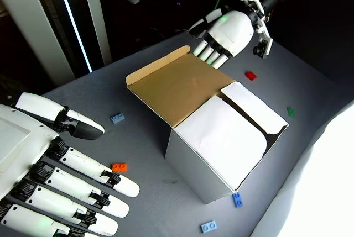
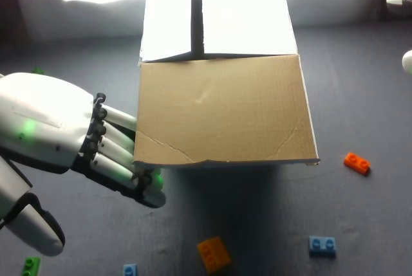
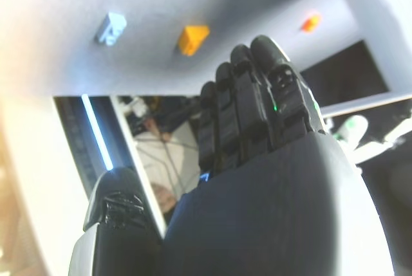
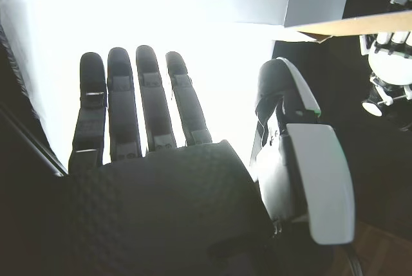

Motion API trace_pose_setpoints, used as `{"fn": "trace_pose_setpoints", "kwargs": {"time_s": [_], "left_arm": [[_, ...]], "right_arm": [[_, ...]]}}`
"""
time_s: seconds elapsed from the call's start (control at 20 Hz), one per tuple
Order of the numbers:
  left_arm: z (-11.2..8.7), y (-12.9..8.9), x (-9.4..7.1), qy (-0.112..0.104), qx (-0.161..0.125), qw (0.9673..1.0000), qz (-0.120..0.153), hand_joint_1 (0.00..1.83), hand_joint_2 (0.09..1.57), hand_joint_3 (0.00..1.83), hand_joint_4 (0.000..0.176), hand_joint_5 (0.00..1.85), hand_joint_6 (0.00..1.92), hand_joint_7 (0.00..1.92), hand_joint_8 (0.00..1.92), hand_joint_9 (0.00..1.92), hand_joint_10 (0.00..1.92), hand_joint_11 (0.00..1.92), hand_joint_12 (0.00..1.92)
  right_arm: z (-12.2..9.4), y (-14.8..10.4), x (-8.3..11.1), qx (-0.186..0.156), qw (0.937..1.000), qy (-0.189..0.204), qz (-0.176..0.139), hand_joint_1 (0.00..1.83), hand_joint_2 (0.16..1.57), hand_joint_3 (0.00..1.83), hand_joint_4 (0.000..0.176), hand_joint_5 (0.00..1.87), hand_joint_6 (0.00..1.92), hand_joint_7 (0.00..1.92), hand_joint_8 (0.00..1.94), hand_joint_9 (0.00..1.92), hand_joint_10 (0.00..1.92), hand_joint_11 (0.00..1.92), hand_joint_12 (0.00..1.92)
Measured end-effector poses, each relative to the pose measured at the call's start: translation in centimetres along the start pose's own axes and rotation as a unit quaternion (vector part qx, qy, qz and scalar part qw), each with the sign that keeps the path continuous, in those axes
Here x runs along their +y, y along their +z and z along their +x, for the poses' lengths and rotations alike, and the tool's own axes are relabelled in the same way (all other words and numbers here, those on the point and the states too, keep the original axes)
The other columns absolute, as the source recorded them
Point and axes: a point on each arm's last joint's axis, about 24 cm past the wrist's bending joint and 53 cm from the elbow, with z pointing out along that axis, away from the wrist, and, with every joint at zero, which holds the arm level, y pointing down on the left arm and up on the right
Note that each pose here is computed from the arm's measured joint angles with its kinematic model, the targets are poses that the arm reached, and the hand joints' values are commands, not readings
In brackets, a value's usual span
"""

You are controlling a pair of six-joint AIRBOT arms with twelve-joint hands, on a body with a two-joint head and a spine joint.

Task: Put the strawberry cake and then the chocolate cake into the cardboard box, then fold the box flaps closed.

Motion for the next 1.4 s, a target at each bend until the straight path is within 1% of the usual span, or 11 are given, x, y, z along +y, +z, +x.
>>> {"fn": "trace_pose_setpoints", "kwargs": {"time_s": [0.05,0.1,0.25,0.3,0.45,0.5,0.6,0.9,1.15,1.3,1.4], "left_arm": [[-0.4,-0.2,-0.2,-0.004,-0.006,1.0000,0.002,0.00,1.21,0.00,0.035,0.21,0.01,0.31,0.00,0.34,0.01,0.00,0.94],[-0.8,-0.3,-0.3,-0.007,-0.011,0.9999,0.005,0.00,1.21,0.00,0.038,0.18,0.00,0.29,0.00,0.35,0.01,0.00,0.96],[-1.9,-0.9,-0.9,-0.017,-0.023,0.9995,0.016,0.00,1.20,0.00,0.022,0.22,0.01,0.29,0.00,0.34,0.00,0.00,0.97],[-2.6,-1.2,-1.3,-0.020,-0.032,0.9990,0.023,0.00,1.20,0.00,0.022,0.25,0.01,0.30,0.00,0.34,0.00,0.00,0.93],[-4.5,-2.2,-1.9,-0.030,-0.060,0.9971,0.035,0.00,1.20,0.00,0.000,0.32,0.01,0.31,0.00,0.35,0.00,0.00,0.88],[-5.2,-2.6,-2.1,-0.033,-0.069,0.9964,0.037,0.00,1.23,0.01,0.000,0.31,0.01,0.28,0.00,0.31,0.00,0.00,0.84],[-6.4,-3.1,-2.2,-0.034,-0.086,0.9951,0.037,0.04,1.21,0.00,0.029,0.26,0.00,0.40,0.01,0.36,0.01,0.00,0.93],[-9.0,-3.5,-3.1,-0.028,-0.113,0.9919,0.052,0.07,1.22,0.00,0.026,0.25,0.00,0.48,0.01,0.40,0.01,0.00,0.93],[-11.7,-4.2,-1.0,-0.021,-0.148,0.9886,0.019,0.07,1.22,0.00,0.026,0.25,0.00,0.48,0.00,0.40,0.01,0.00,0.92],[-13.9,-4.2,0.7,-0.016,-0.173,0.9847,-0.005,0.07,1.22,0.00,0.026,0.25,0.00,0.48,0.00,0.40,0.00,0.00,0.92],[-14.9,-4.0,2.1,-0.015,-0.184,0.9824,-0.028,0.09,1.21,0.00,0.030,0.31,0.01,0.49,0.01,0.42,0.01,0.00,0.90]], "right_arm": [[0.0,0.0,0.0,0.000,1.0000,0.000,0.000,0.00,1.29,0.00,0.000,0.21,0.00,0.23,0.00,0.21,0.00,0.00,0.60],[-0.1,0.0,0.0,-0.001,1.0000,0.000,-0.001,0.00,1.29,0.00,0.000,0.19,0.00,0.20,0.01,0.19,0.01,0.00,0.49],[-0.2,0.0,0.0,-0.003,1.0000,0.000,-0.001,0.00,1.31,0.00,0.000,0.17,0.01,0.17,0.00,0.15,0.00,0.00,0.31],[-0.2,0.0,0.1,-0.004,1.0000,0.000,-0.001,0.00,1.31,0.00,0.000,0.17,0.01,0.19,0.01,0.16,0.01,0.00,0.34],[-0.2,0.0,0.1,-0.004,1.0000,0.000,-0.001,0.00,1.31,0.00,0.000,0.18,0.01,0.21,0.00,0.18,0.01,0.00,0.43],[-0.2,0.0,0.1,-0.004,1.0000,0.000,-0.002,0.00,1.31,0.00,0.000,0.16,0.00,0.22,0.00,0.18,0.01,0.00,0.48],[-0.3,0.0,0.1,-0.007,1.0000,0.000,-0.003,0.03,1.31,0.00,0.000,0.15,0.00,0.19,0.00,0.14,0.00,0.00,0.52],[-0.5,0.0,0.2,-0.011,0.9999,0.001,-0.004,0.08,1.29,0.00,0.000,0.25,0.03,0.23,0.01,0.19,0.02,0.00,0.56],[-0.6,0.0,0.2,-0.011,0.9999,0.001,-0.004,0.08,1.29,0.00,0.000,0.25,0.03,0.23,0.01,0.19,0.02,0.00,0.56],[-0.6,0.0,0.2,-0.011,0.9999,0.001,-0.004,0.08,1.29,0.00,0.000,0.25,0.03,0.23,0.01,0.19,0.01,0.00,0.56],[-0.6,0.0,0.2,-0.011,0.9999,0.001,-0.004,0.10,1.27,0.00,0.000,0.27,0.02,0.31,0.01,0.26,0.03,0.00,0.80]]}}
